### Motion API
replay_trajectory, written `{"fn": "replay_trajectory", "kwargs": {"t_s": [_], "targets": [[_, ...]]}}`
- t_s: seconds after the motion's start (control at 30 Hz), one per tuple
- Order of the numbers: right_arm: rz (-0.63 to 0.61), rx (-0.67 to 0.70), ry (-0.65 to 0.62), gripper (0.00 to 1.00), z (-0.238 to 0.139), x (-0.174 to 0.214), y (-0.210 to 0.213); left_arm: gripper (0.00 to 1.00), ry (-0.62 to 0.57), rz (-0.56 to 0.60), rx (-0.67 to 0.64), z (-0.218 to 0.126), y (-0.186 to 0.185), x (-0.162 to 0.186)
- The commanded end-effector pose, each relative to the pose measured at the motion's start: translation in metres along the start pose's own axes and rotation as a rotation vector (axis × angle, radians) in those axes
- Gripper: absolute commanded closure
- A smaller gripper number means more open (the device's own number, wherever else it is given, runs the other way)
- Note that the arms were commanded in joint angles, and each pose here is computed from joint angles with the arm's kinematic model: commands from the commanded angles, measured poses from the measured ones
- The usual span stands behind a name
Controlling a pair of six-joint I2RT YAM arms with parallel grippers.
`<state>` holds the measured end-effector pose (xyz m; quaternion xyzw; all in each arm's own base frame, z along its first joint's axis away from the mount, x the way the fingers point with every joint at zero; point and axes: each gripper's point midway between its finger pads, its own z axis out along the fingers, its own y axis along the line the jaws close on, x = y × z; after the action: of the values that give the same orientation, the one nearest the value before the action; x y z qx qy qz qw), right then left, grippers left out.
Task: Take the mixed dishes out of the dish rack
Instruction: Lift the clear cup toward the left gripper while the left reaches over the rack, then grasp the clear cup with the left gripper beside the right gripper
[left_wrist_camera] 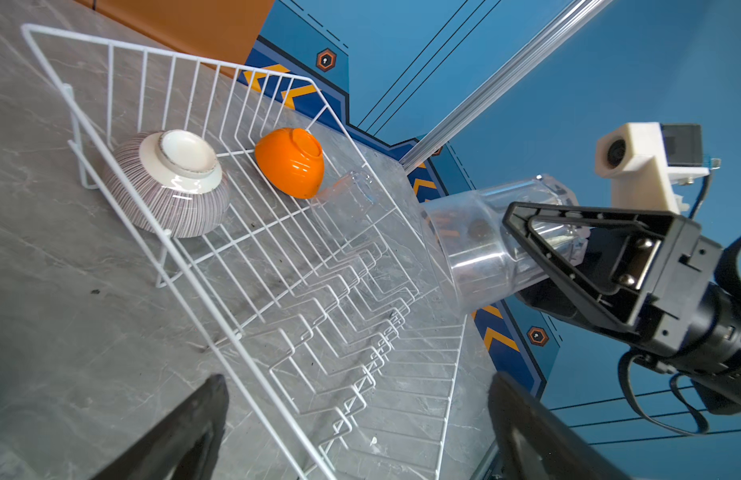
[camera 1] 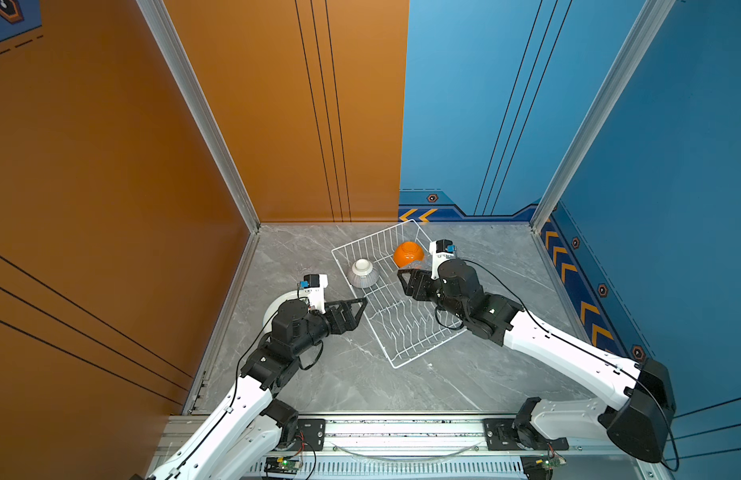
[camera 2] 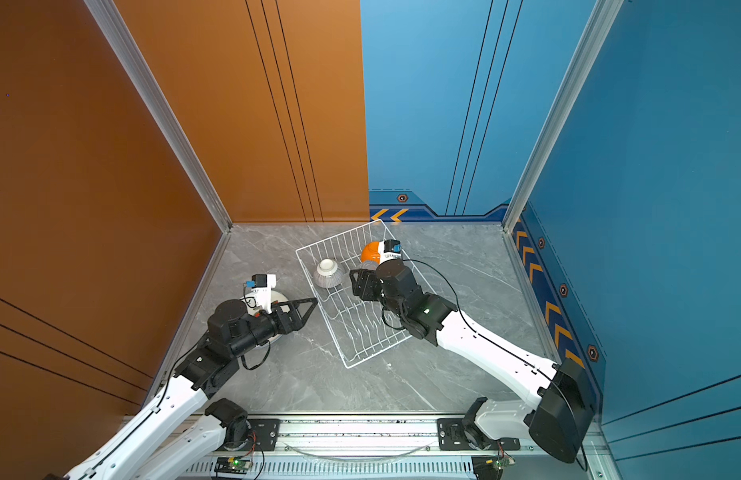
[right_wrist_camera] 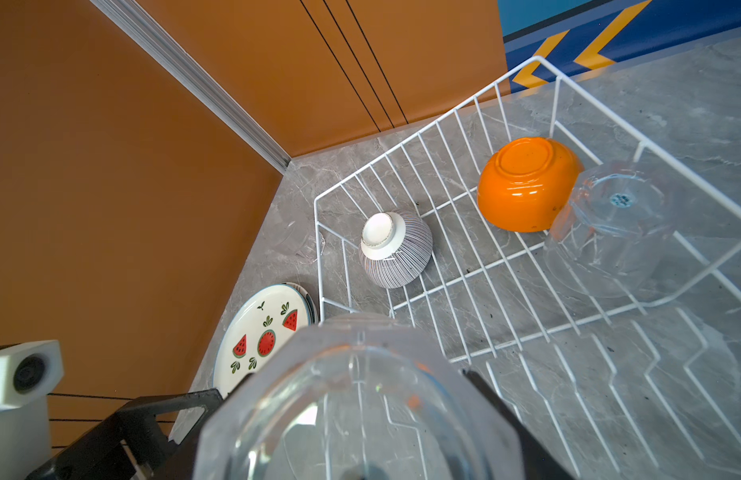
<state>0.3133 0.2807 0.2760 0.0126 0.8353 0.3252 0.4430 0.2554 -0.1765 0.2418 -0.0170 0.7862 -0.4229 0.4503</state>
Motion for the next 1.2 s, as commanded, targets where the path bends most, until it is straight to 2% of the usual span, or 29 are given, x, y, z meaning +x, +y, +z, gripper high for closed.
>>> {"fn": "replay_trajectory", "kwargs": {"t_s": [0.0, 0.37, 0.67, 0.83, 1.17], "targets": [[0.062, -0.028, 0.016, 0.44, -0.011, 0.001, 0.0, 0.02, -0.082, 0.032, 0.093, 0.006, -0.021, -0.014], [0.143, -0.115, -0.016, 0.44, -0.028, -0.012, 0.009, 0.02, -0.096, 0.086, 0.251, 0.024, -0.059, -0.011], [0.19, -0.161, -0.03, 0.44, -0.027, -0.016, 0.015, 0.13, -0.07, 0.097, 0.343, 0.045, -0.08, -0.002], [0.227, -0.175, -0.054, 0.44, -0.028, -0.019, 0.014, 0.22, -0.06, 0.102, 0.391, 0.055, -0.092, 0.003], [0.293, -0.232, -0.07, 0.44, -0.029, -0.024, 0.022, 0.32, -0.082, 0.111, 0.456, 0.065, -0.109, 0.002]]}}
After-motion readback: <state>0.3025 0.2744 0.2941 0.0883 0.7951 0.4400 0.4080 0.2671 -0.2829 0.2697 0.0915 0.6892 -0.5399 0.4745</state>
